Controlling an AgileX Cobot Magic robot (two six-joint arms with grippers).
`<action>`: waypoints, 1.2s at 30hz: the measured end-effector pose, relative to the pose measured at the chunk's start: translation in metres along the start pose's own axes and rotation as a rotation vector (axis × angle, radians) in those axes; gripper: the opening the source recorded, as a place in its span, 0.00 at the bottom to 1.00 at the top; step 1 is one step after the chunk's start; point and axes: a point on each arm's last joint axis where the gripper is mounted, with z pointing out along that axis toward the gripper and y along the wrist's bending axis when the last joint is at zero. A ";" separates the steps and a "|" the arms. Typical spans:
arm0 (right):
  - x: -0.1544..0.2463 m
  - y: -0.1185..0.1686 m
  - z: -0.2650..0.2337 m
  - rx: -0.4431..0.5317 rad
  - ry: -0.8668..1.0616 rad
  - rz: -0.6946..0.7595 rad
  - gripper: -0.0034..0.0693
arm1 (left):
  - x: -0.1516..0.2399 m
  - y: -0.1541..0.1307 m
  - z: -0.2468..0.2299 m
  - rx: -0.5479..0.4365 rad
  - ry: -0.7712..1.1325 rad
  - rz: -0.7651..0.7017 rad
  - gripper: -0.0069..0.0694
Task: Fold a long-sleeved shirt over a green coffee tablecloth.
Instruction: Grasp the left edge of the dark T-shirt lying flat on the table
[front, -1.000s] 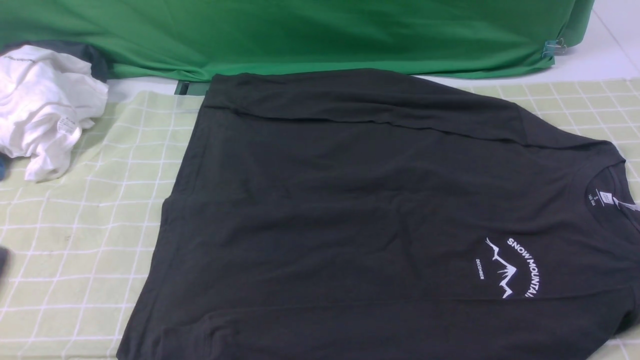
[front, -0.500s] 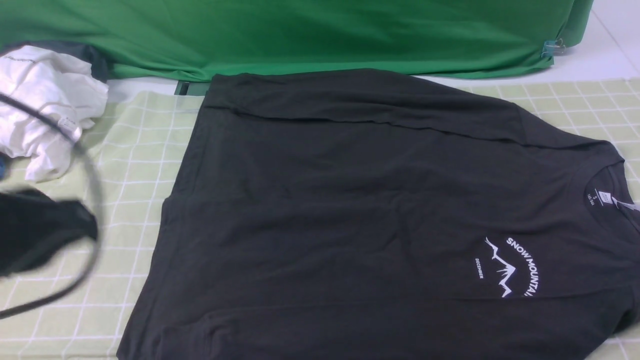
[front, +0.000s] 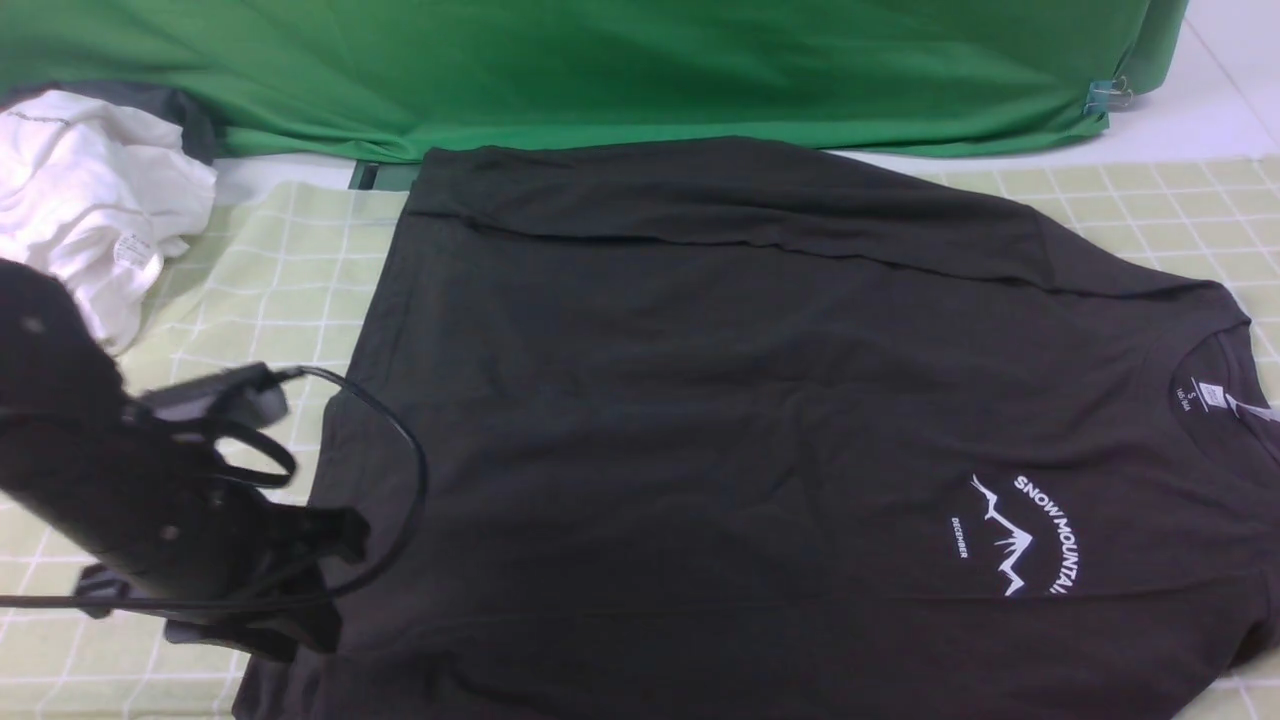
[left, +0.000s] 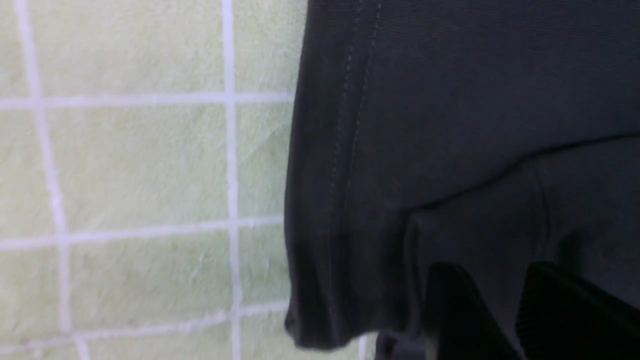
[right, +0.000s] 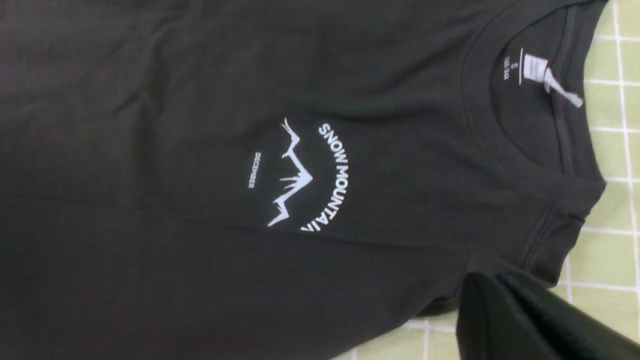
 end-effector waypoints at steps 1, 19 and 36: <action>0.000 0.000 0.001 0.000 0.002 0.001 0.08 | -0.002 -0.001 0.005 -0.003 0.012 0.004 0.40; -0.005 -0.001 0.001 0.008 -0.044 0.000 0.14 | -0.005 -0.011 0.026 -0.097 0.016 0.043 0.57; -0.005 -0.001 0.001 0.009 -0.050 0.001 0.19 | 0.002 -0.012 0.035 -0.036 0.000 0.082 0.57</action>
